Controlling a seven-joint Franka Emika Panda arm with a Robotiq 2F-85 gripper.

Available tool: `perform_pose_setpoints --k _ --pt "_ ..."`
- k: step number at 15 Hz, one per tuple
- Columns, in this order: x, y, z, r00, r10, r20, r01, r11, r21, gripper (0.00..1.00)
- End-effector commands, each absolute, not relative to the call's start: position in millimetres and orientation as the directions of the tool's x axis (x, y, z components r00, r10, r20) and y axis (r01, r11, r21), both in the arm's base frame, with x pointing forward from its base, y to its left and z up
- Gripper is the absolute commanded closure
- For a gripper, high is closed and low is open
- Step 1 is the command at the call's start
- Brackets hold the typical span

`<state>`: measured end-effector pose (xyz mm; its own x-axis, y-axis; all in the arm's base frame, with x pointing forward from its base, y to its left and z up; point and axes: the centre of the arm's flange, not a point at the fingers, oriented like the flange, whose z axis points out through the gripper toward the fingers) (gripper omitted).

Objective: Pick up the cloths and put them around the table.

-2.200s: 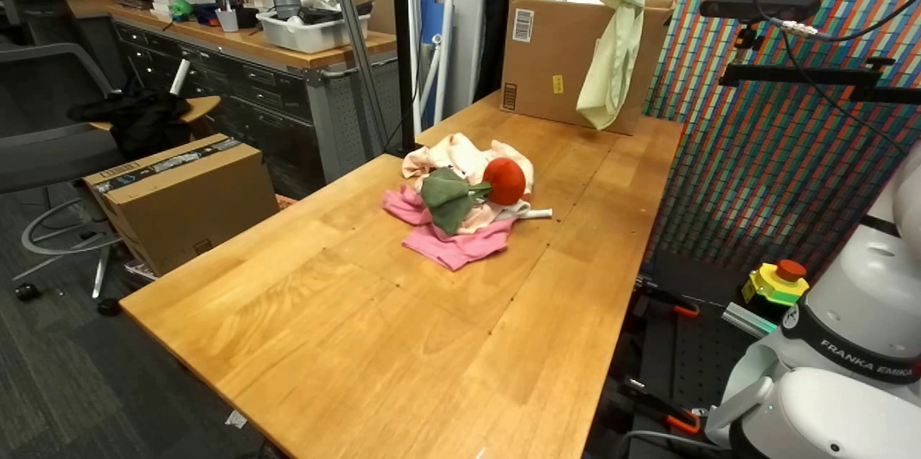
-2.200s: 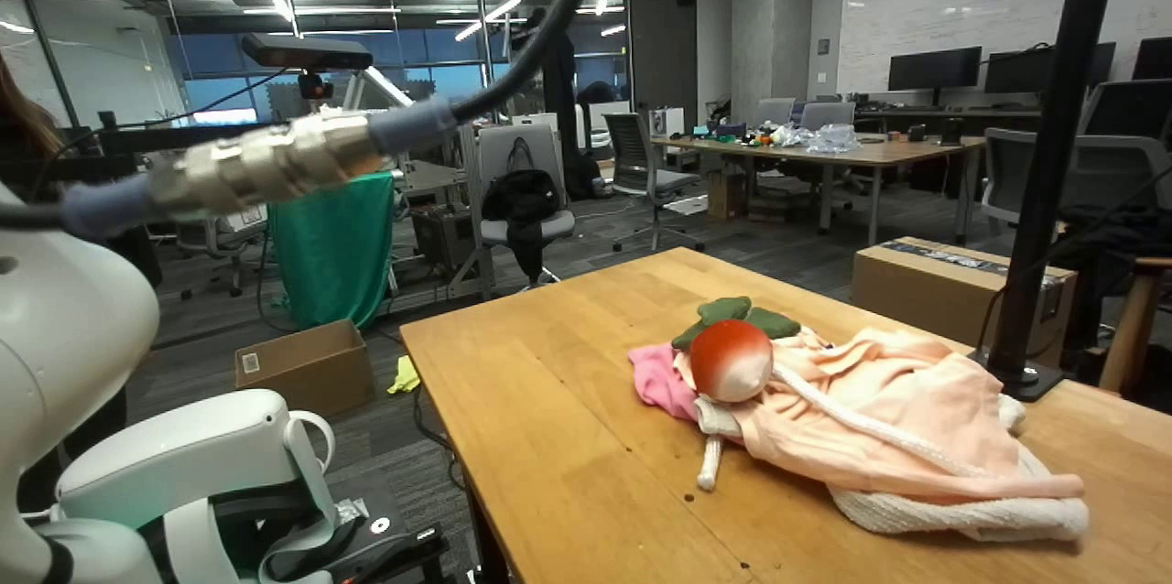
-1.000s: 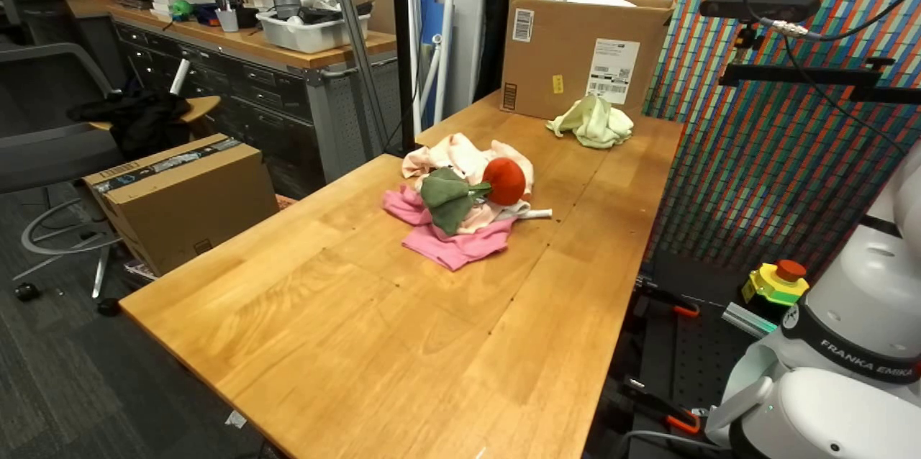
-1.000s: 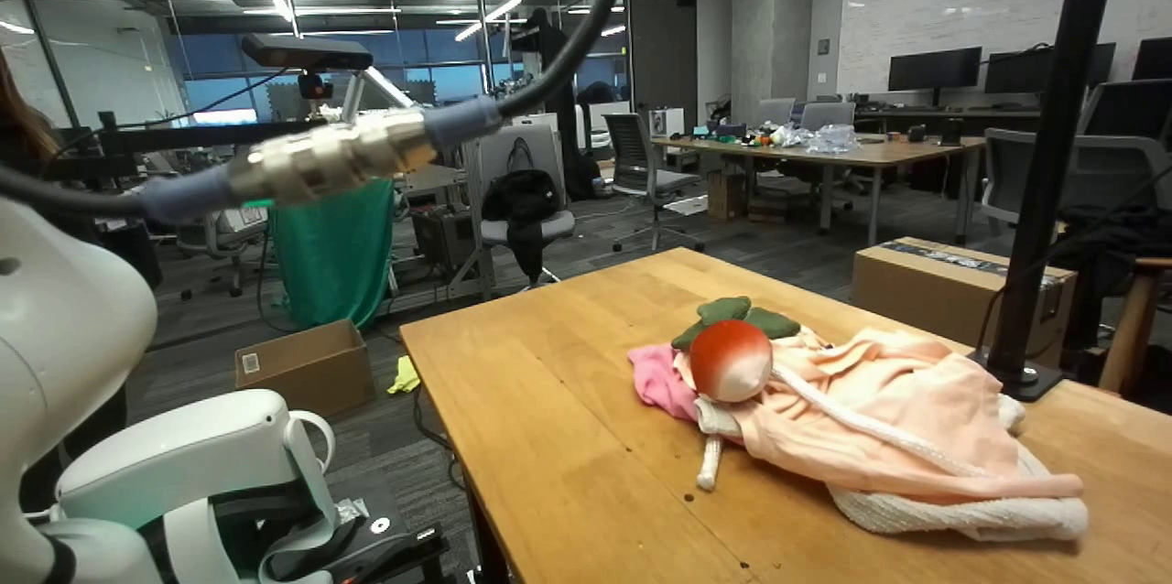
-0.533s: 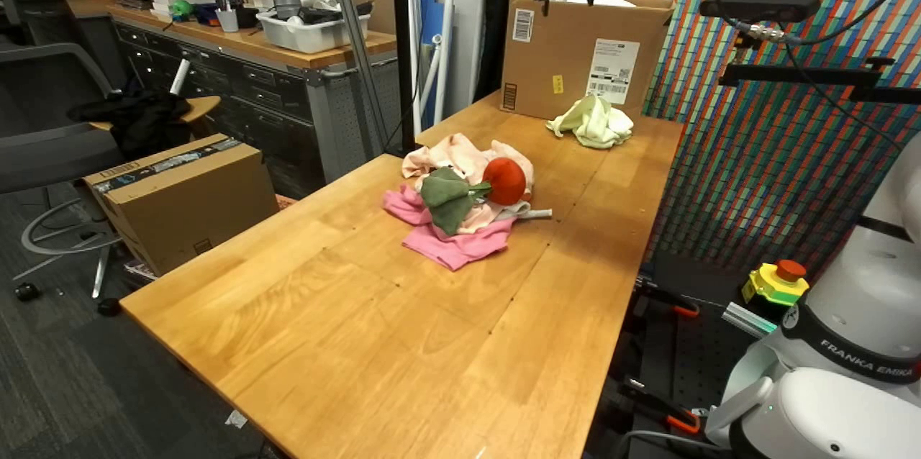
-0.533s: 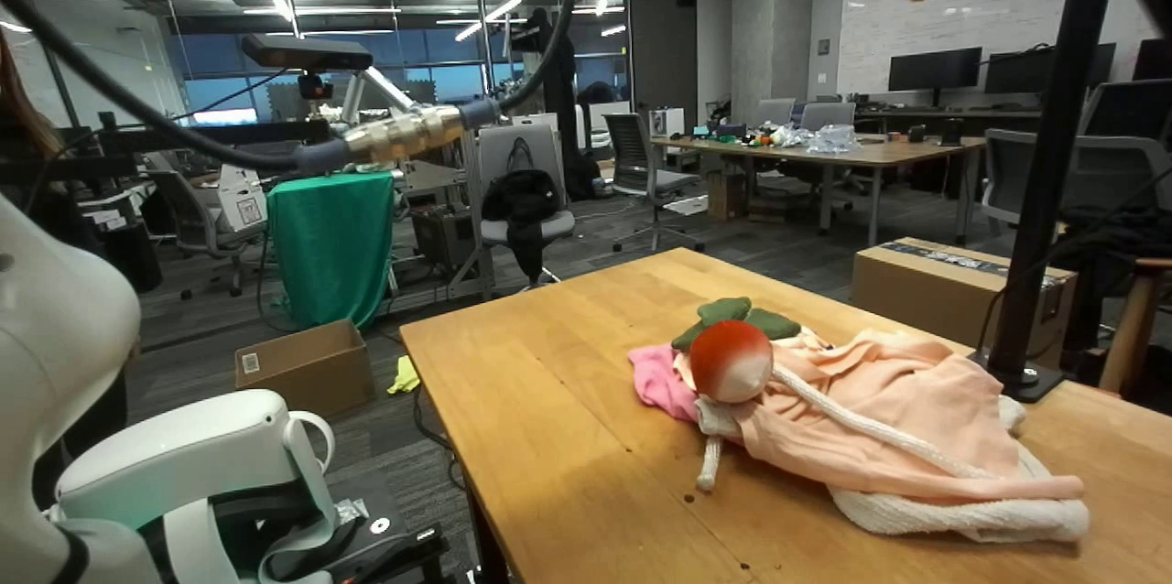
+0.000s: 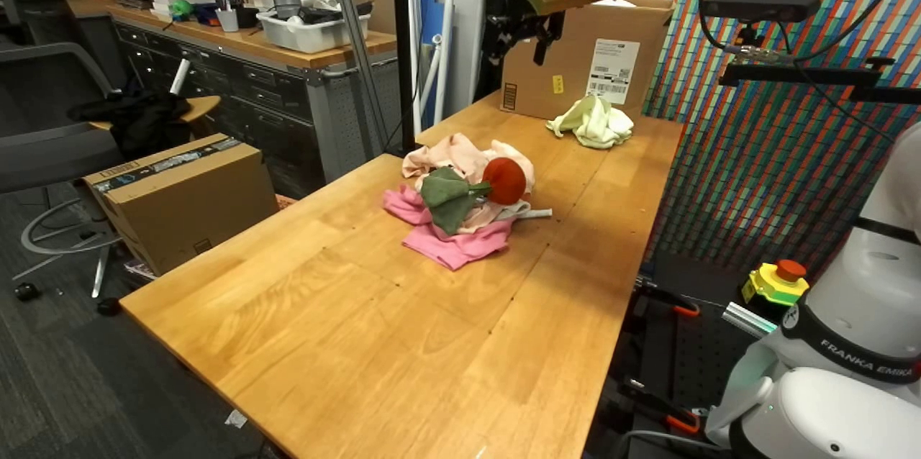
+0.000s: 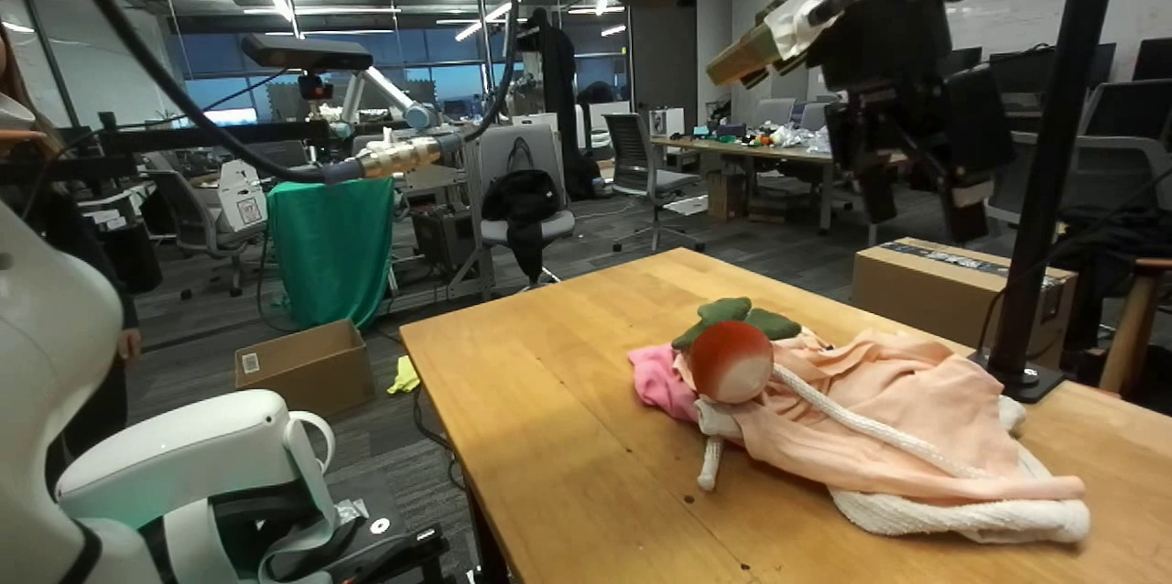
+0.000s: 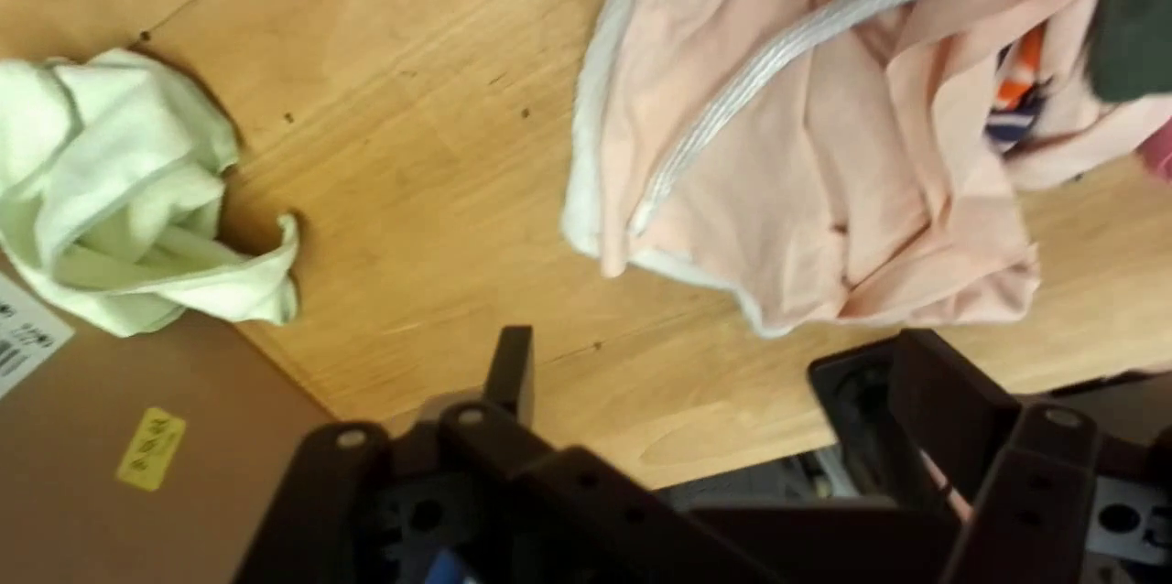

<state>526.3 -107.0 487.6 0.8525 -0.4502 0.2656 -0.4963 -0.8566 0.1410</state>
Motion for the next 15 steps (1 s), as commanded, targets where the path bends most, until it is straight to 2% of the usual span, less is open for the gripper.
perform_pose_setpoints --k 1,7,12,15 --pt "518 -89 471 0.935 -0.313 0.170 -0.332 -0.938 0.102 0.00" --pt "511 -70 433 0.999 -0.050 0.008 -0.050 -0.999 0.009 0.00" --pt "506 -50 405 0.975 0.196 -0.105 0.190 -0.980 -0.062 0.00" --pt "509 -39 387 0.954 0.269 -0.133 0.265 -0.963 -0.043 0.00"
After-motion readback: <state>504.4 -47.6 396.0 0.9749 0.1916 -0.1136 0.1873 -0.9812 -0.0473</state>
